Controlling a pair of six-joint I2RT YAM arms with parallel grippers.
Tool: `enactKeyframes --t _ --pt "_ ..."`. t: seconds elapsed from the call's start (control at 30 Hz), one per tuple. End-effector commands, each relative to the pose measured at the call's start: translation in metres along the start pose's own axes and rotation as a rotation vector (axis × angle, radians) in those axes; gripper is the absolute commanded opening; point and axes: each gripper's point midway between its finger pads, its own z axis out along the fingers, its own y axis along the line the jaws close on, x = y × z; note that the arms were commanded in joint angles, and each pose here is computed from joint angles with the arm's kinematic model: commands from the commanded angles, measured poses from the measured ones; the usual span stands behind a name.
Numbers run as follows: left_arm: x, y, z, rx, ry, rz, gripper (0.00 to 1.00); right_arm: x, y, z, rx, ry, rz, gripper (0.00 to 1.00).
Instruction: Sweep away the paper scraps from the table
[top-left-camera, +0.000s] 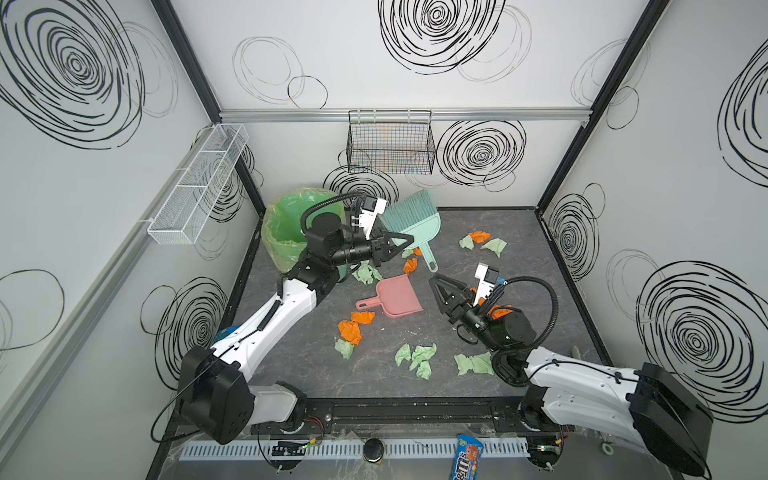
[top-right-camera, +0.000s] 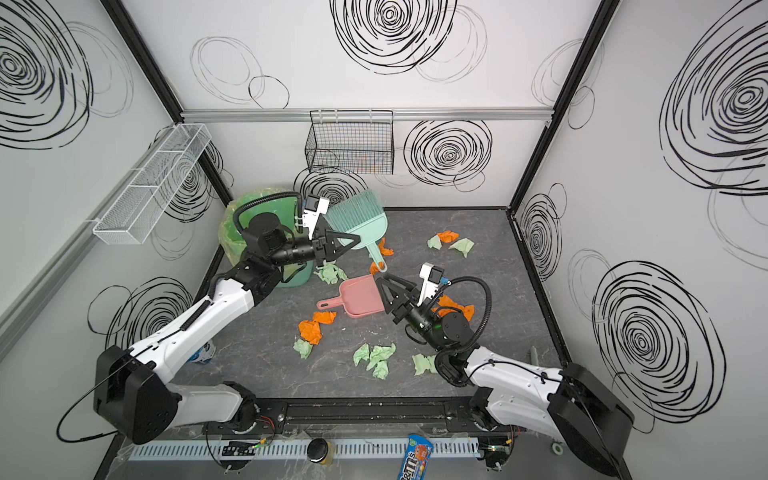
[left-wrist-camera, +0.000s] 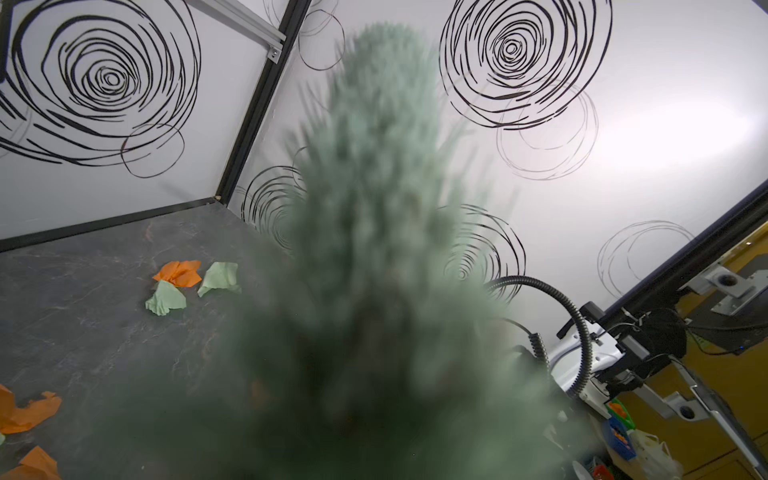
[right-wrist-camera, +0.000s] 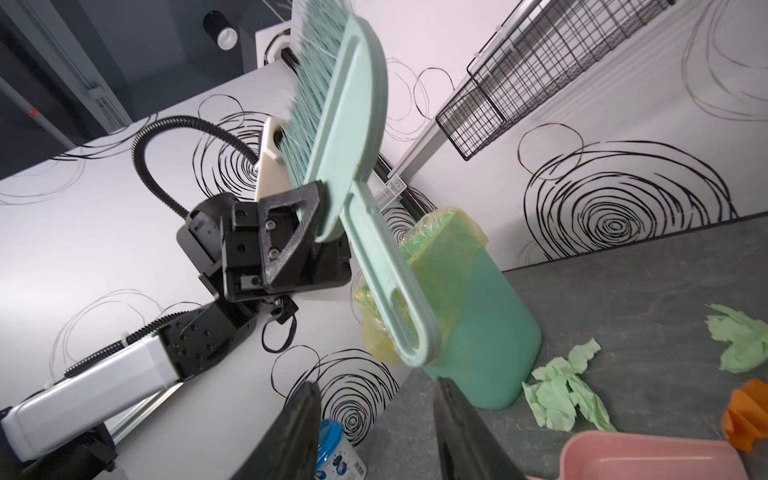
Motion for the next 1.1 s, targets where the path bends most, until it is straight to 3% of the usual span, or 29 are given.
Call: enactKeyframes --t 0.0,0.4,0.63,1.07 --pt "-0.012 -0.015 -0.007 0.057 -0.053 0.009 0.0 -0.04 0.045 0.0 -0.205 -0.157 0.039 0.44" --pt "-0.008 -0.019 -0.017 0.073 -0.078 -0.012 0.0 -0.042 0.045 0.024 -0.238 -0.183 0.045 0.36" --pt "-0.008 -0.025 -0.018 0.098 -0.082 -0.01 0.0 -0.039 0.042 0.037 -0.245 -0.184 0.058 0.44" --pt "-0.006 -0.018 -0.02 0.093 -0.082 -0.016 0.0 -0.036 0.024 0.03 -0.143 -0.175 0.043 0.48"
